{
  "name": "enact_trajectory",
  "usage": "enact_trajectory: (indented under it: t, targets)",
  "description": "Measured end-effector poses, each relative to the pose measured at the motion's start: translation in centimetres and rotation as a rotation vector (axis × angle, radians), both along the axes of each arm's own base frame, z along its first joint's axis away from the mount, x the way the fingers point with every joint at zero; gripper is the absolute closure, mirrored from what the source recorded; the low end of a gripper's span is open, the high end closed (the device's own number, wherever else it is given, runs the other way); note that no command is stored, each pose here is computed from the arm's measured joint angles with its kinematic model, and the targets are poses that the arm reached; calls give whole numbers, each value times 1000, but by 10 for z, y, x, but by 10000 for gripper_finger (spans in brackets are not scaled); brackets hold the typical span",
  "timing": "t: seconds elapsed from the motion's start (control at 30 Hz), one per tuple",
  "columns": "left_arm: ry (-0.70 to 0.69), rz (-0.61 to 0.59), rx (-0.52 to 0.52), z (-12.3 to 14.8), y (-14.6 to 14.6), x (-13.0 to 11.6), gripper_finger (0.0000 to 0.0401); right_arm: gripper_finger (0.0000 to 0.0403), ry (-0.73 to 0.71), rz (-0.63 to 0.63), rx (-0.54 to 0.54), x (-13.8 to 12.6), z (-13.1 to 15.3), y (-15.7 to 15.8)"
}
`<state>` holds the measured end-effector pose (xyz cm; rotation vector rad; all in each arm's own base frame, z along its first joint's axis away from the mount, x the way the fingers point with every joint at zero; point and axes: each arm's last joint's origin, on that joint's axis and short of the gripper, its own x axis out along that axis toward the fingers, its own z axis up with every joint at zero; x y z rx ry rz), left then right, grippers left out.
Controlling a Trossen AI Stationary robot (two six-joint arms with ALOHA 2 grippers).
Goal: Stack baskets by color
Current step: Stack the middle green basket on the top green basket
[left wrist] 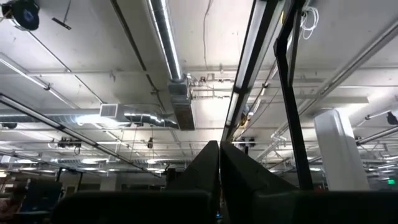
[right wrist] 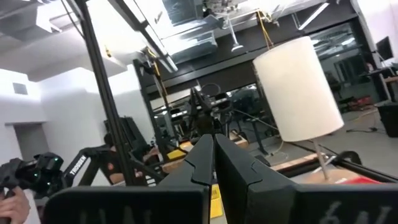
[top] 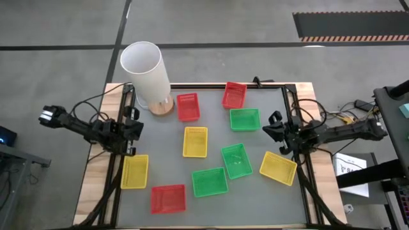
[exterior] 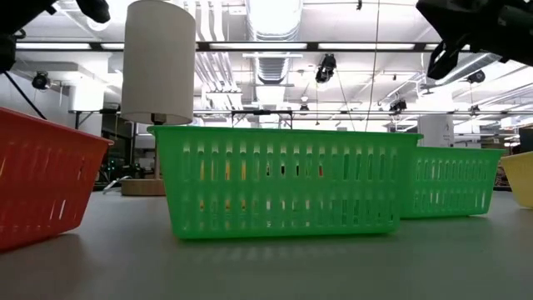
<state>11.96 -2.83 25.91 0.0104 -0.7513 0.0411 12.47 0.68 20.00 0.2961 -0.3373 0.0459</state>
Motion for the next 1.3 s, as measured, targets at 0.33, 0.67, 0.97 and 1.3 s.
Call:
enact_trajectory:
  t: [0.33, 0.67, 0.97, 1.3]
  targets:
    - [73, -1, 20, -9, -3, 10, 401, 394, 116, -26, 18, 22, -16, 8]
    - [86, -5, 19, -7, -5, 16, 401, 394, 243, -14, 12, 64, 4, 19]
    - [92, -5, 20, -8, -5, 16, 401, 394, 672, 25, 36, 108, 21, 39]
    - [94, -5, 20, -8, -5, 16, 401, 394, 1097, -23, 203, 138, 49, 62]
